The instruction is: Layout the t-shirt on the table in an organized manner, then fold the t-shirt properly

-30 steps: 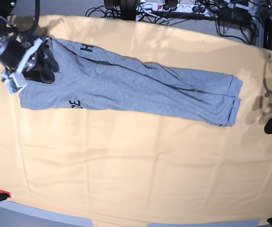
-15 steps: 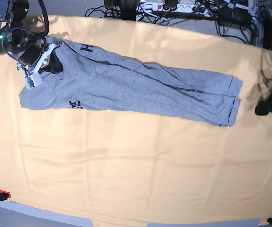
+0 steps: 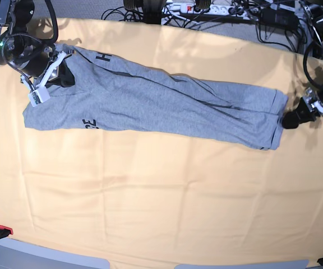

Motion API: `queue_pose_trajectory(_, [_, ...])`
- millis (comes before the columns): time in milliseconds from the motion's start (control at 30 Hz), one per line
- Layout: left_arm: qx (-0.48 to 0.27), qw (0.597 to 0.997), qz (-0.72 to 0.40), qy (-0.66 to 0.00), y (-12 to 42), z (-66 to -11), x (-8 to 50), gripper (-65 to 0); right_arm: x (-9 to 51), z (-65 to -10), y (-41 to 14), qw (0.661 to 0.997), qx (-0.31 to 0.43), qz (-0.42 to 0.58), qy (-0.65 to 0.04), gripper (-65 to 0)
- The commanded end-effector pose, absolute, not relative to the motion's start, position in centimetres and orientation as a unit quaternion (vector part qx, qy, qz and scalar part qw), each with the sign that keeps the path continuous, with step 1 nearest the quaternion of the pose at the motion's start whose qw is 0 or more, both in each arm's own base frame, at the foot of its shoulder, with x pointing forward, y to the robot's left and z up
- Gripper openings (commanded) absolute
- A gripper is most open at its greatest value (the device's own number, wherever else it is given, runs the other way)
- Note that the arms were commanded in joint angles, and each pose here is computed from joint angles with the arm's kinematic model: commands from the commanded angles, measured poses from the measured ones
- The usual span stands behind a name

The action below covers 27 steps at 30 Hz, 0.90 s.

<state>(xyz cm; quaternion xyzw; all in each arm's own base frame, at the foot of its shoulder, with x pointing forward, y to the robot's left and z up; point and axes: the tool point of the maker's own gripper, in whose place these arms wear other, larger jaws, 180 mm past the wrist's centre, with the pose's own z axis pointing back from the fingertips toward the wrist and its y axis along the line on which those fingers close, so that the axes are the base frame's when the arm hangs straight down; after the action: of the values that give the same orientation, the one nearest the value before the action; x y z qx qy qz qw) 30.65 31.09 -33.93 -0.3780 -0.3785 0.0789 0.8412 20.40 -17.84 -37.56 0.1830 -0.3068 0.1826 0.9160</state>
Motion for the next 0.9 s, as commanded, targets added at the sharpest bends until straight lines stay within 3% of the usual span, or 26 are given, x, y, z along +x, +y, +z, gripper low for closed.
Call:
queue_pose_trajectory(0, [-0.351, 0.856, 0.063, -0.373, 31.9, -33.9, 30.9, -15.4, 20.5, -37.2, -18.1, 0.915, 0.177, 0.193, -0.306, -65.0])
queue_pose_trajectory(467, [-0.375, 0.897, -0.059, -0.227, 25.8, -36.6, 29.4, -15.4, 20.8, -36.0, -17.4, 0.906, 0.187, 0.200, -0.322, -65.0])
queue_pose_trajectory(767, [-0.389, 0.900, -0.091, -0.174, 23.6, -38.2, 27.7, -15.6, 20.8, -36.0, -17.4, 0.906, 0.187, 0.200, -0.322, -65.0])
queue_pose_trajectory(867, [-0.387, 0.901, -0.091, -0.173, 23.7, -38.2, 27.7, -21.5, 20.8, -36.0, -17.4, 0.906, 0.187, 0.200, -0.322, -65.0])
